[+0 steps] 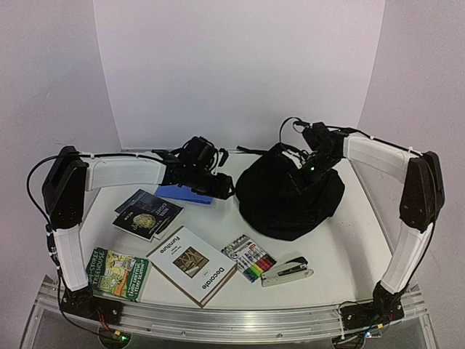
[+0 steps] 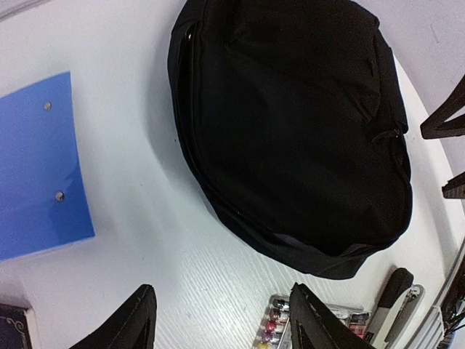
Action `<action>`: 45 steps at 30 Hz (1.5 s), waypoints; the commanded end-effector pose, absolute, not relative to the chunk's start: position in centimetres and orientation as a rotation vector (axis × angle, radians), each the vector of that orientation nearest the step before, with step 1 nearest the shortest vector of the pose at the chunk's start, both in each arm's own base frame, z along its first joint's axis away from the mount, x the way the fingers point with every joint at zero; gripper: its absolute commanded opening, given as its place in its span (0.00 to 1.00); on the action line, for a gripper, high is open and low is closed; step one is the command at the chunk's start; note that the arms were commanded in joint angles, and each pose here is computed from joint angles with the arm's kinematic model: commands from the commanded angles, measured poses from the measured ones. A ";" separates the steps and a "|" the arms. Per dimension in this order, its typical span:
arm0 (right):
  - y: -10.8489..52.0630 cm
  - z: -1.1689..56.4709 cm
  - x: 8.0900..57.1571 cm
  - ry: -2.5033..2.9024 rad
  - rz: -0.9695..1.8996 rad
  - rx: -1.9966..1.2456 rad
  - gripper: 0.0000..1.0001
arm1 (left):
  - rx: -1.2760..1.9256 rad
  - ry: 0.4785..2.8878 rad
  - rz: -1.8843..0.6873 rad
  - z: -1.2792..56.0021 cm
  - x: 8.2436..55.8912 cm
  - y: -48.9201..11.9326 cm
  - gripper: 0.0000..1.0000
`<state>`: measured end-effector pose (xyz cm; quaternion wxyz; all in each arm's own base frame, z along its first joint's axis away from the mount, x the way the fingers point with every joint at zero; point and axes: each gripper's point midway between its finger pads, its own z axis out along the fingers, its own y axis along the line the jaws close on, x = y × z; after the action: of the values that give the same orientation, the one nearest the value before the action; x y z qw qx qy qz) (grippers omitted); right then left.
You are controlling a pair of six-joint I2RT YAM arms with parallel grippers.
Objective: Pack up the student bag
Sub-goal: Unzip the student bag at the center of the board.
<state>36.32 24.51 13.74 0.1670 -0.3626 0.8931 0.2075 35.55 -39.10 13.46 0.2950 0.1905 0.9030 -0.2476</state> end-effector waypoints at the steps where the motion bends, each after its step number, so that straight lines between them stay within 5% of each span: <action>1: 25.6 11.4 35.4 2.551 0.527 -1.131 0.57 | 0.363 2.348 -0.747 16.6 35.7 -38.6 0.63; 10: 26.6 7.9 33.0 2.586 0.457 -1.281 0.47 | 0.364 2.365 -0.733 16.2 35.8 -38.4 0.63; 18: 26.6 6.2 31.2 2.604 0.380 -1.362 0.59 | 0.368 2.373 -0.727 16.0 35.9 -38.1 0.64; 24: 26.5 6.0 32.3 2.606 0.316 -1.306 0.50 | 0.375 2.370 -0.731 16.1 35.8 -38.0 0.64; 29: 28.1 9.7 31.6 2.586 0.494 -1.240 0.59 | 0.386 2.363 -0.735 16.2 35.6 -37.8 0.64; 36: 28.8 13.3 33.5 2.550 0.599 -1.106 0.61 | 0.391 2.352 -0.750 16.4 35.6 -38.0 0.64; 45: 26.1 9.7 36.5 2.628 0.351 -1.069 0.54 | 0.407 2.348 -0.755 16.4 35.8 -38.3 0.64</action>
<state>34.89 27.04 10.74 0.1362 -0.3721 0.9017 0.1730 35.21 -37.94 13.25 0.2834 0.1495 0.9104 -0.2617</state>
